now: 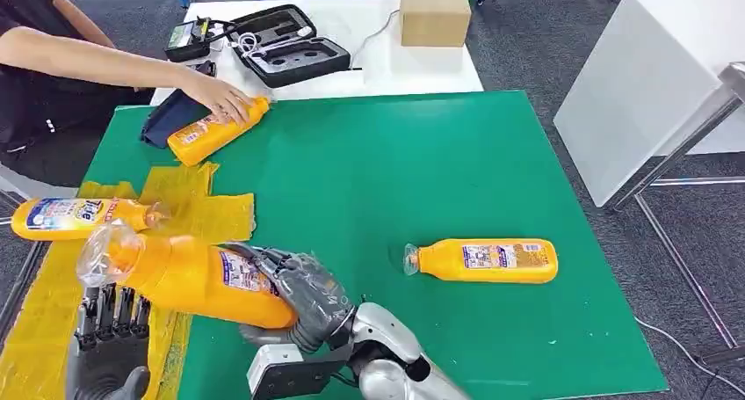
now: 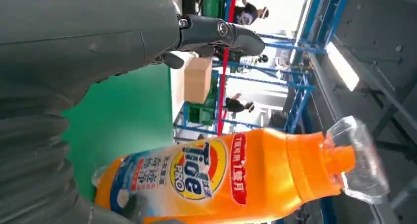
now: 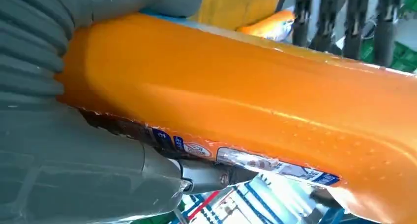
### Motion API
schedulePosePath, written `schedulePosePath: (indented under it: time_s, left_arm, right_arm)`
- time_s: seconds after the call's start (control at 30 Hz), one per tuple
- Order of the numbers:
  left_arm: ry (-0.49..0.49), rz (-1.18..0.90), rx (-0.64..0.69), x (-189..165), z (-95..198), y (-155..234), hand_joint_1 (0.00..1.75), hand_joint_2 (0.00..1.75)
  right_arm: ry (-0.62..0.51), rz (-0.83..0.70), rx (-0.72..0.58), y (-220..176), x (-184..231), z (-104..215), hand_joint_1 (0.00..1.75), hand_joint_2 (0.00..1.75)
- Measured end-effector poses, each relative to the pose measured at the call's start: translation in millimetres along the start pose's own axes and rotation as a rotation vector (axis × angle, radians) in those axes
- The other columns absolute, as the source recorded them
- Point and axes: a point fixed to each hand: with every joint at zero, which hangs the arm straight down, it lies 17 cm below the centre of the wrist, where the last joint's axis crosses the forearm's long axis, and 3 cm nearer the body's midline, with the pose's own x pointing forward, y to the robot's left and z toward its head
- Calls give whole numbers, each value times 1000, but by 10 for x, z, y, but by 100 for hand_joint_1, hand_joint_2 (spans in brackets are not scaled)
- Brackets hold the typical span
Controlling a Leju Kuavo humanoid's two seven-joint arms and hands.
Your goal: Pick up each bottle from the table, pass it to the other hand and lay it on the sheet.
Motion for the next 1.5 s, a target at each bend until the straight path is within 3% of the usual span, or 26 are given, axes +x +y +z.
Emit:
schedulePosePath:
  time_s: [0.13, 0.37, 0.77, 0.8, 0.83, 0.87, 0.9, 1.5]
  left_arm:
    - [5, 12, -5, -22, -2, -16, 0, 175]
    - [9, 23, -4, -68, -27, 5, 0, 175]
    - [47, -36, 3, -238, -69, 97, 0, 175]
    - [56, -53, 3, -258, -67, 110, 7, 175]
    - [63, -66, 5, -275, -62, 125, 49, 175]
    - [68, -80, 6, -290, -55, 142, 168, 175]
    - [73, -93, 4, -304, -49, 148, 175, 175]
    - [90, -147, -4, -359, -10, 187, 175, 175]
  right_arm:
    - [-6, -8, 19, 86, 36, -11, 175, 175]
    - [-54, -15, 147, 575, 241, -57, 175, 175]
    - [-44, 43, 335, 1192, 55, -32, 175, 175]
    - [-41, 49, 346, 1226, 32, -15, 175, 175]
    - [-40, 52, 352, 1241, 17, -11, 175, 175]
    - [-38, 57, 357, 1253, 1, -8, 175, 175]
    - [-38, 59, 360, 1259, -8, -8, 175, 175]
    - [-21, 72, 379, 1307, -98, 30, 175, 175]
